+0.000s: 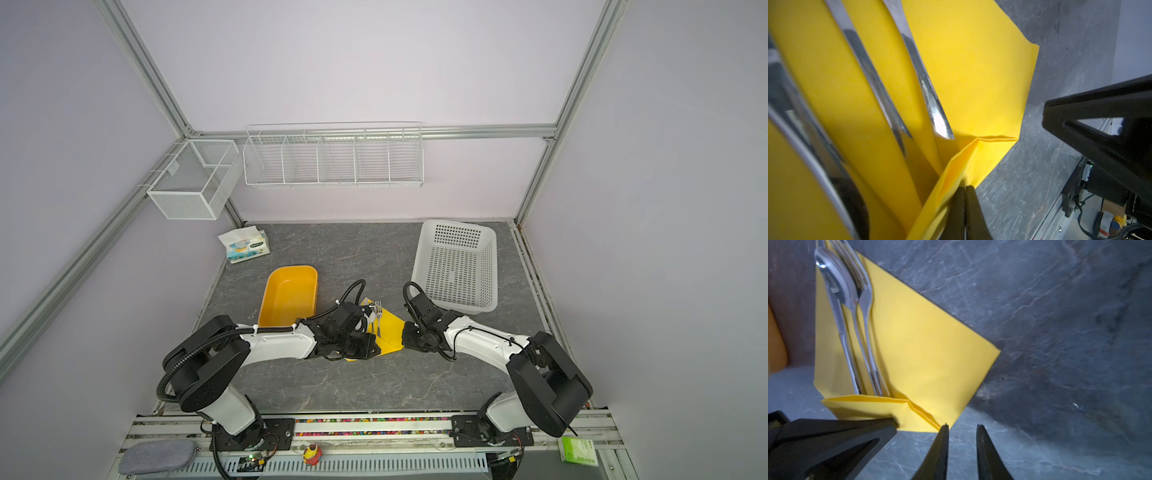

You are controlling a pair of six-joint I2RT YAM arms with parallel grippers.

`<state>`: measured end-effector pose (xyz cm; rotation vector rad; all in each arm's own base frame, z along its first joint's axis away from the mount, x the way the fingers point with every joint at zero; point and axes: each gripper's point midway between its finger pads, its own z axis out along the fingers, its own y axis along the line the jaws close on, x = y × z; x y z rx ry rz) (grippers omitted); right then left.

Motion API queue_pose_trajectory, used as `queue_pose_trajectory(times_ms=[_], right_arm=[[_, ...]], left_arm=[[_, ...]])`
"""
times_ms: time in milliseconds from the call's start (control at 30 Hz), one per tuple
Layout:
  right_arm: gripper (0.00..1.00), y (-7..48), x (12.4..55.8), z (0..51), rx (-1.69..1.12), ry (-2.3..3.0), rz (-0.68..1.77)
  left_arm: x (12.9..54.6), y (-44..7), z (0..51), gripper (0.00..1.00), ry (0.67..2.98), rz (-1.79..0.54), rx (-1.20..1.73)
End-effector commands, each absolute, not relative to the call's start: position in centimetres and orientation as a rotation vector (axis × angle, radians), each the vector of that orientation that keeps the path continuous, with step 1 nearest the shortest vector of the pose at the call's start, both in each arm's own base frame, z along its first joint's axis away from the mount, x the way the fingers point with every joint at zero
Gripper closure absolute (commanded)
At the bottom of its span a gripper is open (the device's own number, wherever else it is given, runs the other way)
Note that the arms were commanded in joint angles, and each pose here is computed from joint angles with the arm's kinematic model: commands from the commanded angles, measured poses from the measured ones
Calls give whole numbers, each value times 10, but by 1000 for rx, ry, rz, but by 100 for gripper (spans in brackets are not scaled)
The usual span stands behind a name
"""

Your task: Place the utensils on the paper napkin and roll it up

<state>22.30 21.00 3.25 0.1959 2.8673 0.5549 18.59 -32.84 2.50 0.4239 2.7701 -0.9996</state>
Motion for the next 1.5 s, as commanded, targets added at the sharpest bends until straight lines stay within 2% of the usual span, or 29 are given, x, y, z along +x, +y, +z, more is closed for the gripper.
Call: queue_pose_trajectory(times_ms=[0,200,500,667,900,1100,1467], right_arm=[[71,213,228,31,270,2839,632],[68,216,238,26,299,2812,640],[67,192,241,3,451,2806,472],[65,219,246,4,402,2769,683],[64,238,250,20,341,2703,840],[55,257,248,44,238,2637,1025],[50,263,232,42,209,2649,1091]], left_arm=[[185,-327,18,94,2782,-968,442],[185,-326,18,95,2781,-964,449],[184,-326,18,95,2781,-967,450],[184,-325,17,95,2782,-964,450],[184,-326,18,96,2779,-966,448],[184,-324,17,96,2783,-963,446],[184,-325,19,96,2777,-967,443]])
